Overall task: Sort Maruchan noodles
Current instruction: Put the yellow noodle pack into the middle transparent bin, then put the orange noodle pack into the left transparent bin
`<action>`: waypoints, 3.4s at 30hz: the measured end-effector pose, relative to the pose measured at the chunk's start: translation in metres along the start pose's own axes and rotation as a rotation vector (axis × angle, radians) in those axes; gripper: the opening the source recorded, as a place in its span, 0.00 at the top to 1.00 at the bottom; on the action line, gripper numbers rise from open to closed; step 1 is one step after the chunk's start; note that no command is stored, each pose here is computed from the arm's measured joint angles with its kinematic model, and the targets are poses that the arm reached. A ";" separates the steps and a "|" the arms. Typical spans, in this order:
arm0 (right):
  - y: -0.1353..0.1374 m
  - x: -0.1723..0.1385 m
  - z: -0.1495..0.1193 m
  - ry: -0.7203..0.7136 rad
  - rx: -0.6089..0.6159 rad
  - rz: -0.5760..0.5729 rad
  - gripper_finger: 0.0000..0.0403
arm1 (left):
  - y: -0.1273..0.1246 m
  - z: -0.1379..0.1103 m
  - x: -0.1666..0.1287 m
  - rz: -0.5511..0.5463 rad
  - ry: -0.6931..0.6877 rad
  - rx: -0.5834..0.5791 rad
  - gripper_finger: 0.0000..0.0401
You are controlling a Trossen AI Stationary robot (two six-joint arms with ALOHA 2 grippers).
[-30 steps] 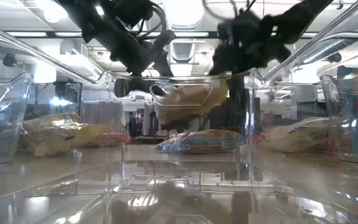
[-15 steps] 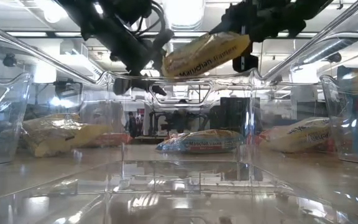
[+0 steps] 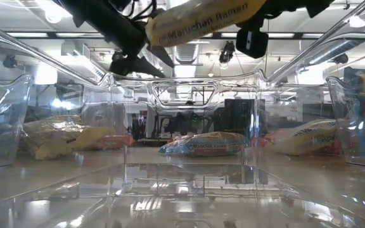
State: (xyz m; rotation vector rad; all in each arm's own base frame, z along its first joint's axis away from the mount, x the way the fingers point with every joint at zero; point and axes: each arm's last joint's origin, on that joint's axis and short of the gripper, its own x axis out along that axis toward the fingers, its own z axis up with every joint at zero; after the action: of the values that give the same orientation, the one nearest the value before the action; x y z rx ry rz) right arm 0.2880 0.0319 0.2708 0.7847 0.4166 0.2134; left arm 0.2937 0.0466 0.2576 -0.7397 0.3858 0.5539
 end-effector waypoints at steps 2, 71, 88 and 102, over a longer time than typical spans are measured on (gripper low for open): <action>0.003 0.003 -0.004 -0.014 -0.043 -0.009 0.72 | 0.000 0.002 -0.004 -0.005 -0.005 0.000 0.62; -0.018 0.096 -0.066 0.164 -0.689 -0.054 0.72 | 0.003 0.006 -0.024 0.070 -0.052 -0.090 0.62; -0.019 0.095 -0.068 0.220 -0.650 -0.081 0.67 | 0.004 0.006 -0.024 0.077 -0.046 -0.088 0.62; -0.001 0.070 -0.050 0.180 -0.641 -0.101 0.62 | 0.004 0.006 -0.024 0.077 -0.046 -0.096 0.62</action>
State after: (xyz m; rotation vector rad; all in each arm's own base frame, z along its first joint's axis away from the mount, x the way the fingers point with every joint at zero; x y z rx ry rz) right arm 0.3292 0.0863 0.2186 0.1141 0.5184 0.3040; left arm 0.2731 0.0452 0.2719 -0.8050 0.3474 0.6643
